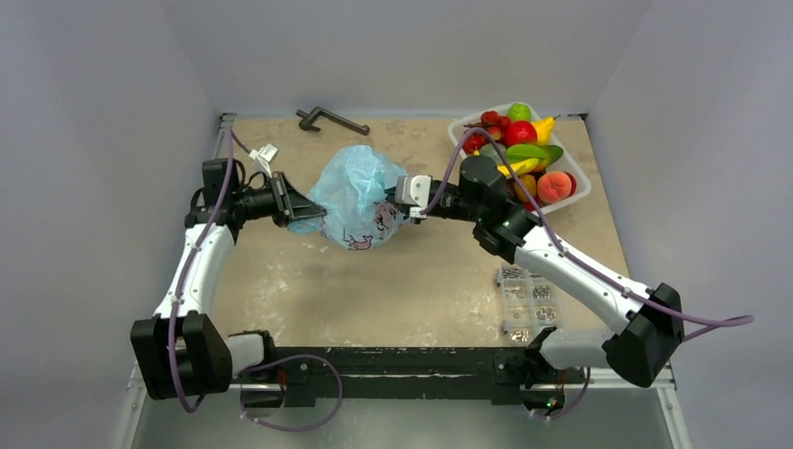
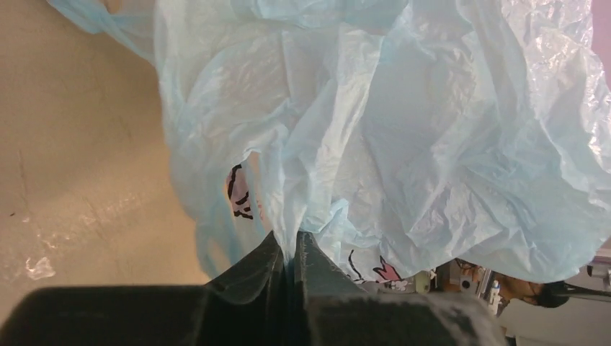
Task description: Place the fake fruits into the plastic bag and tie a complex knot
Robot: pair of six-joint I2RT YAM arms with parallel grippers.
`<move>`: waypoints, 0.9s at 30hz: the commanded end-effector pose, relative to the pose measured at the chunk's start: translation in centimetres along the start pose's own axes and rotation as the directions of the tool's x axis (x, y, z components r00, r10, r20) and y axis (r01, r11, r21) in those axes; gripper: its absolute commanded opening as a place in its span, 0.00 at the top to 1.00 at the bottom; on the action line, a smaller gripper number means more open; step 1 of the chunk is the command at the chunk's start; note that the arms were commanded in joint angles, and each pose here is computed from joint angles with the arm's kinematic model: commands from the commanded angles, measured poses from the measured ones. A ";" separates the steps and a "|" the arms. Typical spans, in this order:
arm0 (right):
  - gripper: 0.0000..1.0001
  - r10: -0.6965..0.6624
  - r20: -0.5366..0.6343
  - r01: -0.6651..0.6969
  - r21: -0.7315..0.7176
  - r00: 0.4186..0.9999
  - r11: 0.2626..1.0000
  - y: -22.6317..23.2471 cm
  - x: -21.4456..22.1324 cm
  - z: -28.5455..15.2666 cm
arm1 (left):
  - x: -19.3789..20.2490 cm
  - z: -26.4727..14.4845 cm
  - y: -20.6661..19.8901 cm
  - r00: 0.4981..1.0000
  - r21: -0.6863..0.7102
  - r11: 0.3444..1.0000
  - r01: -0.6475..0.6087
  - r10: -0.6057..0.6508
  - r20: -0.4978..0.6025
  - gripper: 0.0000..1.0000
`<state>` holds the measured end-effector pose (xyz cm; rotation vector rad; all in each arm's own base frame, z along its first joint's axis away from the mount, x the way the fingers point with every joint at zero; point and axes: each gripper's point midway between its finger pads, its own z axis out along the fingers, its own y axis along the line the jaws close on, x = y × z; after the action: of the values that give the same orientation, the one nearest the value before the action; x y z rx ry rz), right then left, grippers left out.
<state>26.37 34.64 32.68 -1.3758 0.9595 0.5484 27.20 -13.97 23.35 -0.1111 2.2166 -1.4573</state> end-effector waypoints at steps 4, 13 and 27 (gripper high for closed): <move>1.00 0.047 -0.033 -0.041 0.179 0.998 0.983 -6.4 -0.6 -5.5 | -3.1 -6.6 4.4 0.976 -0.196 0.980 0.030 0.013 0.216 1.00; 1.00 0.138 -0.068 -0.131 0.109 0.988 0.985 -4.8 1.5 -7.2 | -5.0 -10.8 8.7 0.934 -0.337 0.935 0.108 0.021 0.357 1.00; 1.00 0.839 -0.253 -0.867 0.004 0.481 0.499 -5.9 7.9 1.3 | -10.4 -15.4 3.7 0.887 -0.561 0.825 -0.076 0.313 0.341 0.00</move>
<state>33.72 32.44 34.66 -1.1962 1.4439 0.9548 29.54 1.37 26.27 -0.3706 2.1484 -0.8142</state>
